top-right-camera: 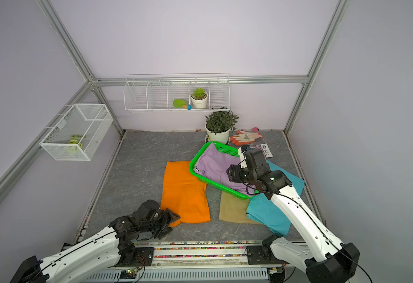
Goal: Put the folded long pants in the basket
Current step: Move the long pant to the center of the board, then pick up the long pant at the center of the board.
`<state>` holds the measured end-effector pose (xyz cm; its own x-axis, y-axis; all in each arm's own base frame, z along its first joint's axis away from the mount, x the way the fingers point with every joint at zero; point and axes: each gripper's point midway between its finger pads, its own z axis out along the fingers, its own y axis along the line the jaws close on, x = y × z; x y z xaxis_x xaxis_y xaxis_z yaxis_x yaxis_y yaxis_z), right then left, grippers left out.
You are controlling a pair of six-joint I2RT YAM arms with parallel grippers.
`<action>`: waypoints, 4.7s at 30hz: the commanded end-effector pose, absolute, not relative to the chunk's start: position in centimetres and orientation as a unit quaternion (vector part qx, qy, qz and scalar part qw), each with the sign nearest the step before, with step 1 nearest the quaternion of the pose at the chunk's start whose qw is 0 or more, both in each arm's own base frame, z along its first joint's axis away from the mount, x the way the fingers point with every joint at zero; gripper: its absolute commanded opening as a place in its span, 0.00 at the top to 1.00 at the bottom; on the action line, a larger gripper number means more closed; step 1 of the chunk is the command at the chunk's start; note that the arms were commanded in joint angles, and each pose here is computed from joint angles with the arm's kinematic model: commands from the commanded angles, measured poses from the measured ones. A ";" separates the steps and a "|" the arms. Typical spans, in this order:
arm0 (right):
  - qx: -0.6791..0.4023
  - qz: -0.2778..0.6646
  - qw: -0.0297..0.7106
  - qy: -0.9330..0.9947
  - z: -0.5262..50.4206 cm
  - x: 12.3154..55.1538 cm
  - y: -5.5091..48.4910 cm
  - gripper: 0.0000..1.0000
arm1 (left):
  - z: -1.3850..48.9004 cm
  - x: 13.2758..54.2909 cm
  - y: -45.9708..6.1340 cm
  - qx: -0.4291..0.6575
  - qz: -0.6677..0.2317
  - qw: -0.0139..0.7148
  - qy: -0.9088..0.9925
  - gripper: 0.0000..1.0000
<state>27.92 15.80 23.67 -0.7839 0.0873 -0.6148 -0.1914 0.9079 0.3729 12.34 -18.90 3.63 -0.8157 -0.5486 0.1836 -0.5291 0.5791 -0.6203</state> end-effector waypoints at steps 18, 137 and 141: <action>-0.061 0.238 0.310 0.918 22.7 26.2 17.0 0.43 | 6.0 24.9 -3.5 -0.432 -0.223 0.152 0.860 1.00; -0.172 0.204 0.216 0.939 11.4 48.3 37.4 1.00 | 7.0 28.9 2.9 -0.444 -0.129 0.182 0.868 0.16; -0.149 0.196 0.203 0.948 9.6 49.1 36.2 1.00 | 6.0 28.8 4.0 -0.456 -0.102 0.199 0.862 0.15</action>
<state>48.26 37.28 10.24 -0.8674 -0.2264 -0.4430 -0.3950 0.8549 0.3364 28.52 2.42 6.37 -0.5422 -0.8196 -0.1851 -0.7235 0.5673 -0.3934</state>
